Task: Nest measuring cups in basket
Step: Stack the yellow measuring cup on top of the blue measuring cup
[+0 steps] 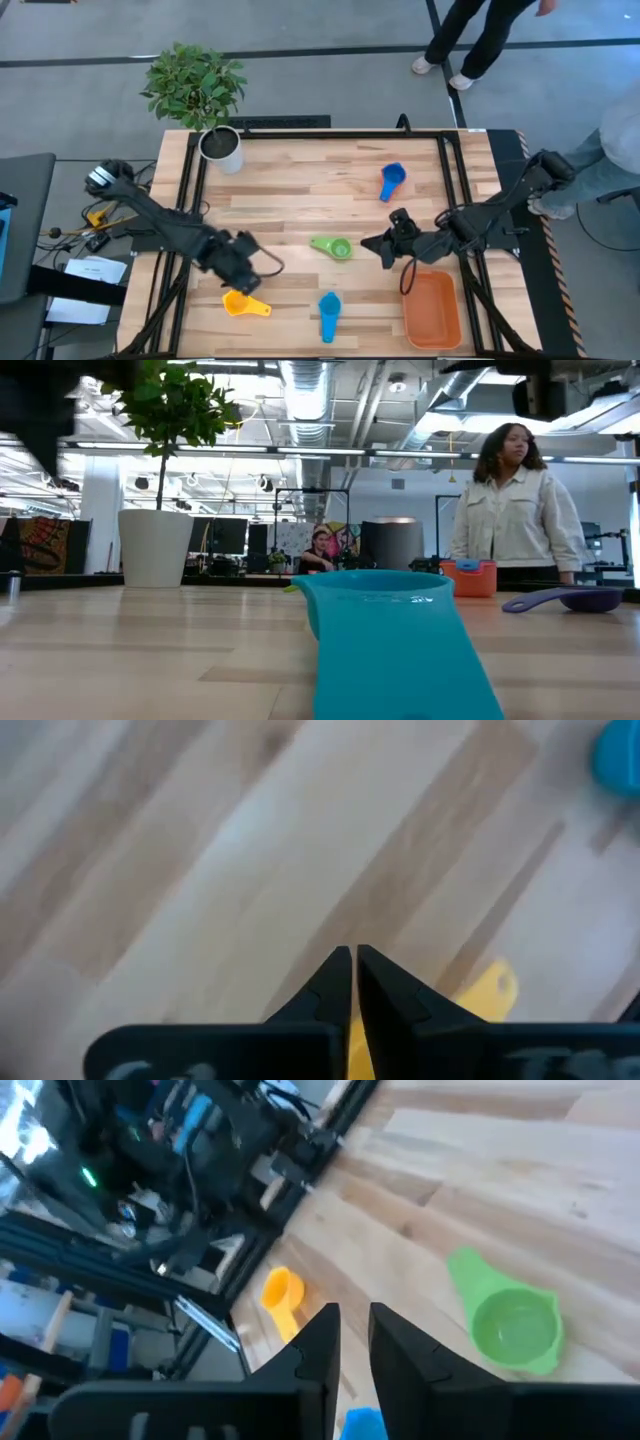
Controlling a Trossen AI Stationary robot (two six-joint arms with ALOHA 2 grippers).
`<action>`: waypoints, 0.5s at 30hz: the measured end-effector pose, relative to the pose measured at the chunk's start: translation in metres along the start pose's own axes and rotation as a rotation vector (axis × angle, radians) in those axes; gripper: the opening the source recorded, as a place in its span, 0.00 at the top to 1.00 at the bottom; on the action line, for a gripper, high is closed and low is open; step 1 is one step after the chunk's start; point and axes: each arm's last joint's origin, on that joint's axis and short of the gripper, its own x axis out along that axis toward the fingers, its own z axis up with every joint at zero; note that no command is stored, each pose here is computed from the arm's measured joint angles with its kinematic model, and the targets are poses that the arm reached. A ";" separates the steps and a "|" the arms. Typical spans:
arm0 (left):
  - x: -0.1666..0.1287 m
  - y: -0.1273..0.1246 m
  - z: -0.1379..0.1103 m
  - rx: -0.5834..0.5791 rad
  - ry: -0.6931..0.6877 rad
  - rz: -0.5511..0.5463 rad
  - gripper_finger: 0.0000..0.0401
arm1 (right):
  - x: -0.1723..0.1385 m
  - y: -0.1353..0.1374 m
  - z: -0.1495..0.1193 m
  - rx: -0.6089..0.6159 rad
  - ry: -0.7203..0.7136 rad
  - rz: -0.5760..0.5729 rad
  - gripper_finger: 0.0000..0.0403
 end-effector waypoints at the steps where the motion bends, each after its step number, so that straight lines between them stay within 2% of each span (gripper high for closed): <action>1: 0.000 0.003 -0.008 0.006 0.011 -0.004 0.95 | -0.001 0.000 0.003 0.009 -0.010 0.005 0.79; 9: -0.001 0.003 -0.056 0.134 0.108 -0.060 0.70 | -0.004 -0.001 0.019 0.021 -0.054 0.007 0.74; 12: 0.001 0.007 -0.065 0.162 0.110 -0.045 0.62 | -0.002 -0.002 0.019 0.022 -0.058 0.000 0.73; 15: 0.006 0.011 -0.069 0.166 0.102 -0.032 0.59 | 0.002 -0.003 0.016 0.015 -0.052 -0.012 0.72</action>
